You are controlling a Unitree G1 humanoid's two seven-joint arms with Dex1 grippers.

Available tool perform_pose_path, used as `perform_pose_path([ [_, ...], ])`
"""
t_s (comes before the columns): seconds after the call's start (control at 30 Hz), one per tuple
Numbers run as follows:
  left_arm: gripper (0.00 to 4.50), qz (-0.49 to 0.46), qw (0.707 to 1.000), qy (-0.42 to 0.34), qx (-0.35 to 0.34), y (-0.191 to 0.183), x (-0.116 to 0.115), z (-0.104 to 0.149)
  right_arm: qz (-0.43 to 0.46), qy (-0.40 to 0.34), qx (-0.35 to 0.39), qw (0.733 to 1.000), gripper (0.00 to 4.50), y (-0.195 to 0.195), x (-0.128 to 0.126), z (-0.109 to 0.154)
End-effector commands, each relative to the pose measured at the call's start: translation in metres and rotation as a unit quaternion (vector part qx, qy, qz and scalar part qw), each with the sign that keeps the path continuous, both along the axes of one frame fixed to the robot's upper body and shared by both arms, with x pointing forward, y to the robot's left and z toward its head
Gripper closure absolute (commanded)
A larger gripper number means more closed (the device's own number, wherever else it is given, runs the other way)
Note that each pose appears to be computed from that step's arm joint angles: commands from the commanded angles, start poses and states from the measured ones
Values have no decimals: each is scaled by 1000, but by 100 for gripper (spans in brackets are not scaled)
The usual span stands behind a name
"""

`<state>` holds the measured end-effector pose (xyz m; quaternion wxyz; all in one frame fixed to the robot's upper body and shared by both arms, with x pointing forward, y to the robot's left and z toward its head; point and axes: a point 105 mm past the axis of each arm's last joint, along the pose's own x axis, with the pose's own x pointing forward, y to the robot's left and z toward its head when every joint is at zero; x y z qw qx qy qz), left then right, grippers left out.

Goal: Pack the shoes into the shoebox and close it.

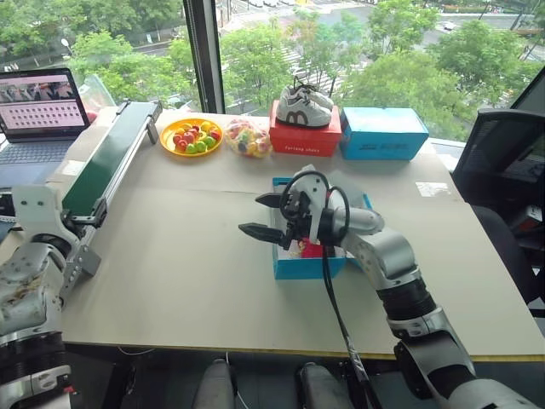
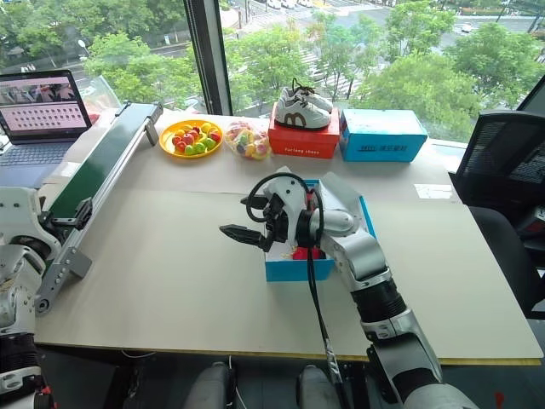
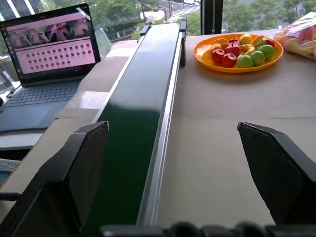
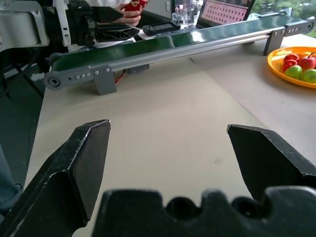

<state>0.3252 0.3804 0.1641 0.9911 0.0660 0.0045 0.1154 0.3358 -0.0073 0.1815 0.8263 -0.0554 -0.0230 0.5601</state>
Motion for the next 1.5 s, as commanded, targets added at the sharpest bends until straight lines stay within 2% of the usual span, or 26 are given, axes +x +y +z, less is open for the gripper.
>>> perform_pose_path([
  [0.03, 0, 24, 999, -37, 2, 18, -1, 19, -23, -28, 17, 999, 3, -1, 3, 9],
  [0.17, 0, 18, 999, -31, 5, 16, 9, 17, -39, -29, 24, 999, 3, 0, 5, 9],
  [0.37, 0, -8, 1000, -28, 11, -11, 35, 19, -52, -30, 29, 998, 3, 4, 8, 8],
  [0.57, 0, -14, 1000, -26, 7, -18, 45, 17, -61, -39, 25, 997, 3, 4, 11, 7],
  [0.8, 0, -8, 1000, -26, 4, -9, 47, 16, -88, -56, 17, 994, 3, -3, 19, 6],
  [1.2, 0, 22, 1000, -20, 10, 29, 40, 8, -94, -66, 40, 993, 3, -5, 23, 18],
  [1.5, 0, 22, 1000, -18, 14, 39, 42, 11, -86, -64, 70, 992, 3, -7, 22, 27],
])
